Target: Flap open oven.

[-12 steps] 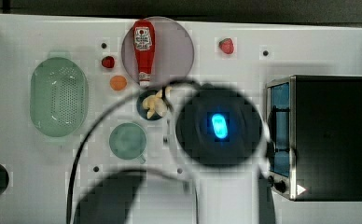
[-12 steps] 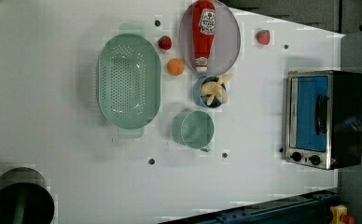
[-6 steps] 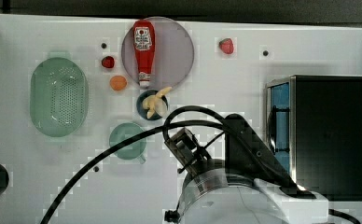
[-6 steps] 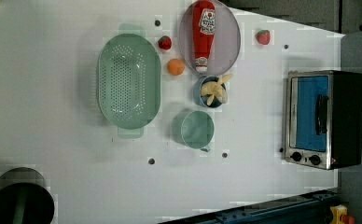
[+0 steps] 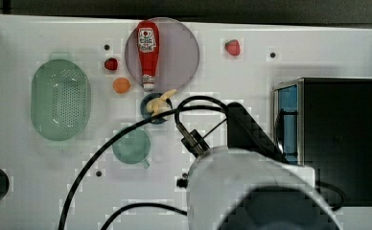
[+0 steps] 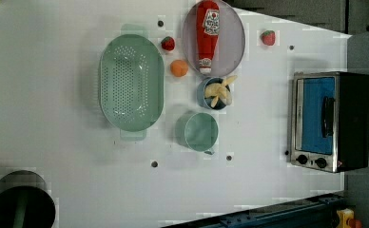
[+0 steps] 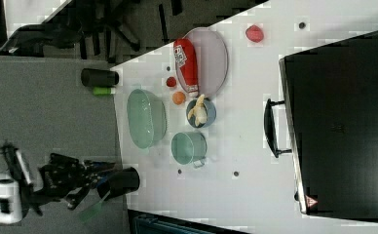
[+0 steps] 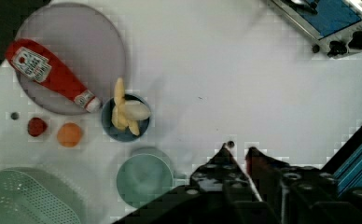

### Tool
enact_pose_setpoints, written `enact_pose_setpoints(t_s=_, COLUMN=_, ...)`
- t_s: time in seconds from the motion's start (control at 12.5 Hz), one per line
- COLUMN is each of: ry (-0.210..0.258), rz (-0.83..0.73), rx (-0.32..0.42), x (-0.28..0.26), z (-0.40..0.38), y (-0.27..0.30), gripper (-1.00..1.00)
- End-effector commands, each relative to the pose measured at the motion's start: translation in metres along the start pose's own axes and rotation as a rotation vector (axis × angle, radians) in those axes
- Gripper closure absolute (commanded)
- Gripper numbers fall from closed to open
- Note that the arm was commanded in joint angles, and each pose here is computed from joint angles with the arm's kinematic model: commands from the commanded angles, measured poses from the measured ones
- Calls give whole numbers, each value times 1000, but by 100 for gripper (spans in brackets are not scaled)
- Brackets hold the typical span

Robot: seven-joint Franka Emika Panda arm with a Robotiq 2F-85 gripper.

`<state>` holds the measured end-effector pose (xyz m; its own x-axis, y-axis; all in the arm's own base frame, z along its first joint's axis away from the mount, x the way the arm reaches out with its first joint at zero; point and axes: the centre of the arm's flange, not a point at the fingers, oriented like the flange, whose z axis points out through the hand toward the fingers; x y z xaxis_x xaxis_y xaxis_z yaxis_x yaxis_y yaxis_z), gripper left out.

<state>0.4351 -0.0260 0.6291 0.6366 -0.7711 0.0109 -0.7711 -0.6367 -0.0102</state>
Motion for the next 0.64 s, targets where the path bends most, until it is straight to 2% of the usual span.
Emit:
enact_pose_setpoints(t_s=0.08, ry=-41, rz=-141, rx=-28, x=8, z=22, y=10, gripper=65)
enact_pose_setpoints(t_s=0.24, ry=-44, rz=-301, rx=-52, x=18, z=39, y=20, gripper=65)
enact_pose_setpoints(t_s=0.4, ry=-20, rz=-440, rx=-59, x=36, z=55, y=33, gripper=65)
enact_pose_setpoints(t_s=0.64, ry=-3, rz=-576, rx=-57, x=63, z=80, y=61, gripper=65)
